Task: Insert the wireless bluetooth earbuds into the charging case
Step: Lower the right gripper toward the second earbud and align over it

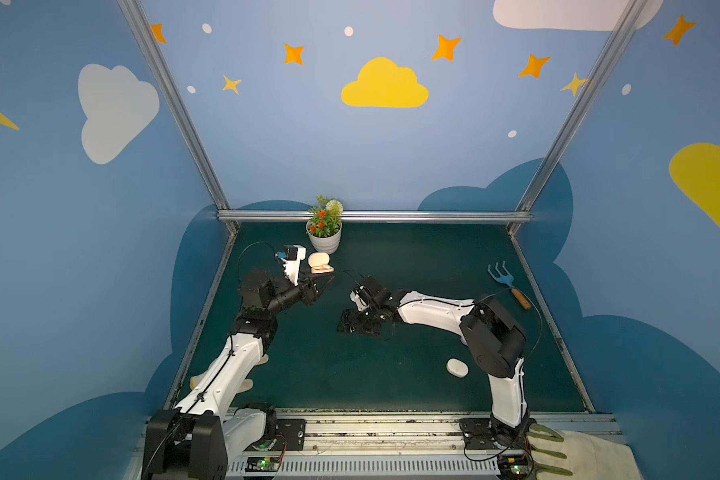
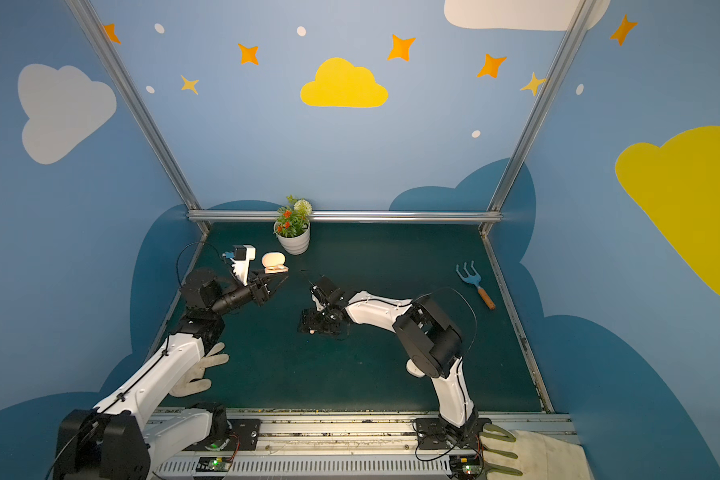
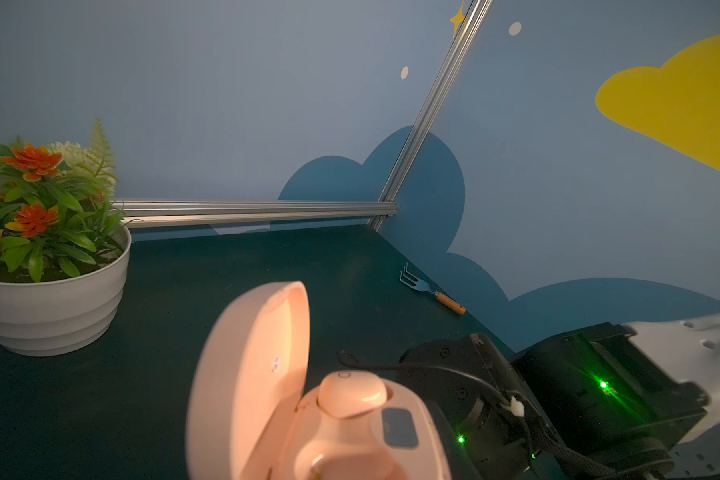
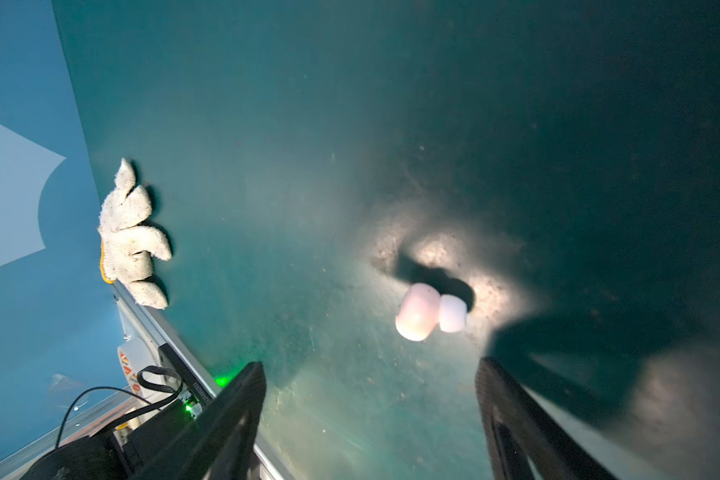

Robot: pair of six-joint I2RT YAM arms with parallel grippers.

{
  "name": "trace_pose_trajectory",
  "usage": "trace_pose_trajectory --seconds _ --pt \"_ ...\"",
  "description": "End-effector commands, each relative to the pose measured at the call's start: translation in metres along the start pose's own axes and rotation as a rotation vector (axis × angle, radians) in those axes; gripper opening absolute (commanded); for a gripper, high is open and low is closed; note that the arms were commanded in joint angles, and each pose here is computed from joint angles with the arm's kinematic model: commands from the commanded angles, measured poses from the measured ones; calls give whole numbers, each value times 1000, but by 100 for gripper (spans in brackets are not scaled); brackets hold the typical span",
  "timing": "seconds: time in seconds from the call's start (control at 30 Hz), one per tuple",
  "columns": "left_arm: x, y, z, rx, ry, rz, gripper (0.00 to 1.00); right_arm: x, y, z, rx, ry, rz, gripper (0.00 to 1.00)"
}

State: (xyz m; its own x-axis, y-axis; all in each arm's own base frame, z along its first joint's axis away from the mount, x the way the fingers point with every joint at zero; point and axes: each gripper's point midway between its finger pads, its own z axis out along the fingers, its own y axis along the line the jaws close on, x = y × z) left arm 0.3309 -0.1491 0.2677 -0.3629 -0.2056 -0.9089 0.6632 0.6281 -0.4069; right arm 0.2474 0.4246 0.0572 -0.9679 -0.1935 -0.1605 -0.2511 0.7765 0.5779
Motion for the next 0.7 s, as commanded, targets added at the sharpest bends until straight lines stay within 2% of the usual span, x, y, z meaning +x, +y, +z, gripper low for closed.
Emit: trace_pose_trajectory --seconds 0.0,0.3,0.67 --pt "-12 -5 -1 16 -31 30 7 -18 12 -17 -4 -47 -68 78" --pt "-11 -5 -2 11 -31 28 7 -29 16 6 -27 8 -119 78" --pt "-11 -4 -1 13 -29 28 6 -7 6 16 -26 99 -125 78"
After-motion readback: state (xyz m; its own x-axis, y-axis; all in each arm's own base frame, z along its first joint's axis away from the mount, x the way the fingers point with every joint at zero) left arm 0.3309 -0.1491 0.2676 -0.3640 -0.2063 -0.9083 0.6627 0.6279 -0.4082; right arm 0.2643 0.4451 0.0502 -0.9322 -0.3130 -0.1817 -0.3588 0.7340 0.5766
